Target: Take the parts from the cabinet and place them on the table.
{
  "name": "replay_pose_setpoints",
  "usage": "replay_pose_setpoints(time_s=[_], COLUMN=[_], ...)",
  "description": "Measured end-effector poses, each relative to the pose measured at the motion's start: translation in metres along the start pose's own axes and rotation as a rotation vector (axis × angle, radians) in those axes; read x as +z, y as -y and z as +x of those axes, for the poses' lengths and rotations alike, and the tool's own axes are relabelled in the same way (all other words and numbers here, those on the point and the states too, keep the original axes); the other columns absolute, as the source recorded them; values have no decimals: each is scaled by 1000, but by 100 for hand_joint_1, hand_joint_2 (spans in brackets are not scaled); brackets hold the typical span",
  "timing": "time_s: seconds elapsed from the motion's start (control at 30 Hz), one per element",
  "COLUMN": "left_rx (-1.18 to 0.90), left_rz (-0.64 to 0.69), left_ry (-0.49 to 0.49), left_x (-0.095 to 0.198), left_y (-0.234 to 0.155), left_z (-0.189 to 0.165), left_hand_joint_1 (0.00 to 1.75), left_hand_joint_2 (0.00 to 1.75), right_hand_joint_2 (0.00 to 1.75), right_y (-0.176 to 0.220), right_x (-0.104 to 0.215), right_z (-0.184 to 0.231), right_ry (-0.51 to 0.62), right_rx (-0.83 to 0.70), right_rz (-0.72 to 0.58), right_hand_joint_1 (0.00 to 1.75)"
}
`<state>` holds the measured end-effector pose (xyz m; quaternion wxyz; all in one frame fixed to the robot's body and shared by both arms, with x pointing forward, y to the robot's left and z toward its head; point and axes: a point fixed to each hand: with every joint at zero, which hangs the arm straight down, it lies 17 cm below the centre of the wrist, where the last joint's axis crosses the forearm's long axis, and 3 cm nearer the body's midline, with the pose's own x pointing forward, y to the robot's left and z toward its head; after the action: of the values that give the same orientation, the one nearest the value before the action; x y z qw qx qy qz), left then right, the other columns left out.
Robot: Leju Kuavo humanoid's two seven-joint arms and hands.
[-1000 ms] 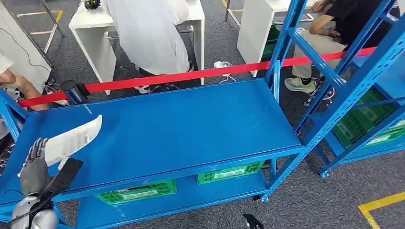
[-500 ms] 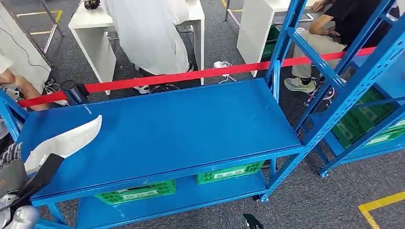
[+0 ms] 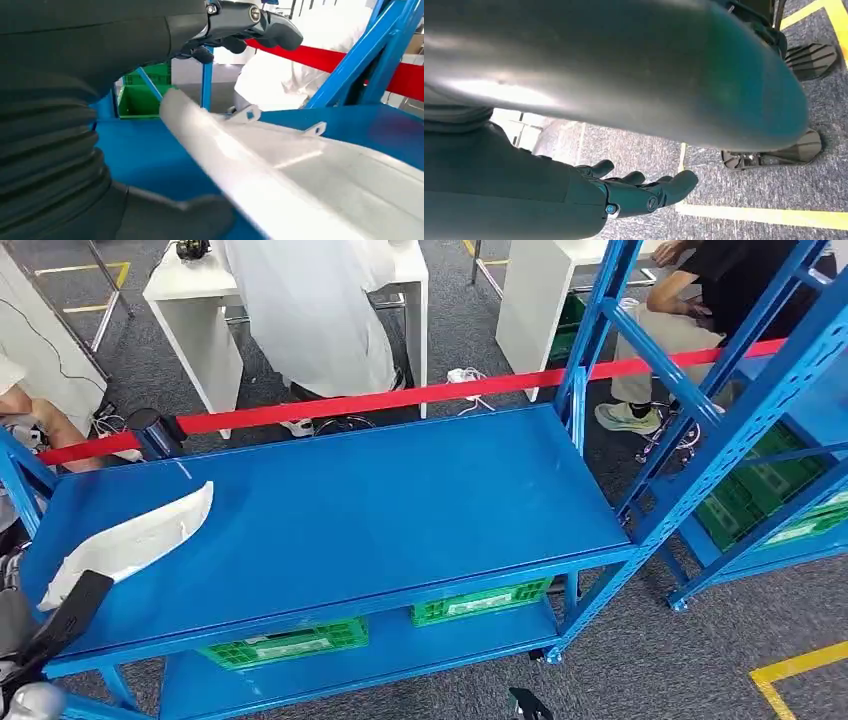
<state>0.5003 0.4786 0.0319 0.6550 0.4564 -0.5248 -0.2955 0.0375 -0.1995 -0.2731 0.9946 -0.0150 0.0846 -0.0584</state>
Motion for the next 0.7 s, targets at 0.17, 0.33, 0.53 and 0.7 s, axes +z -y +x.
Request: replay_pose_setpoints(time_s=[0.17, 0.33, 0.53, 0.7], left_rx=[-4, -12, -12, -18], left_rz=[-1, 9, 11, 20], left_ry=[-3, 4, 1, 4], left_x=[4, 11, 13, 14], left_y=[1, 2, 2, 1], left_z=[-8, -16, -19, -19], left_hand_joint_1=[136, 140, 141, 173], left_hand_joint_2=[175, 175, 175, 175], right_hand_joint_2=[0, 0, 0, 0], right_y=[0, 1, 2, 2], right_x=[0, 0, 0, 0], right_z=[0, 0, 0, 0], right_ry=[1, 0, 0, 0], right_rx=[2, -1, -4, -4], right_rz=[-3, -8, -14, -13], right_hand_joint_1=[0, 0, 0, 0])
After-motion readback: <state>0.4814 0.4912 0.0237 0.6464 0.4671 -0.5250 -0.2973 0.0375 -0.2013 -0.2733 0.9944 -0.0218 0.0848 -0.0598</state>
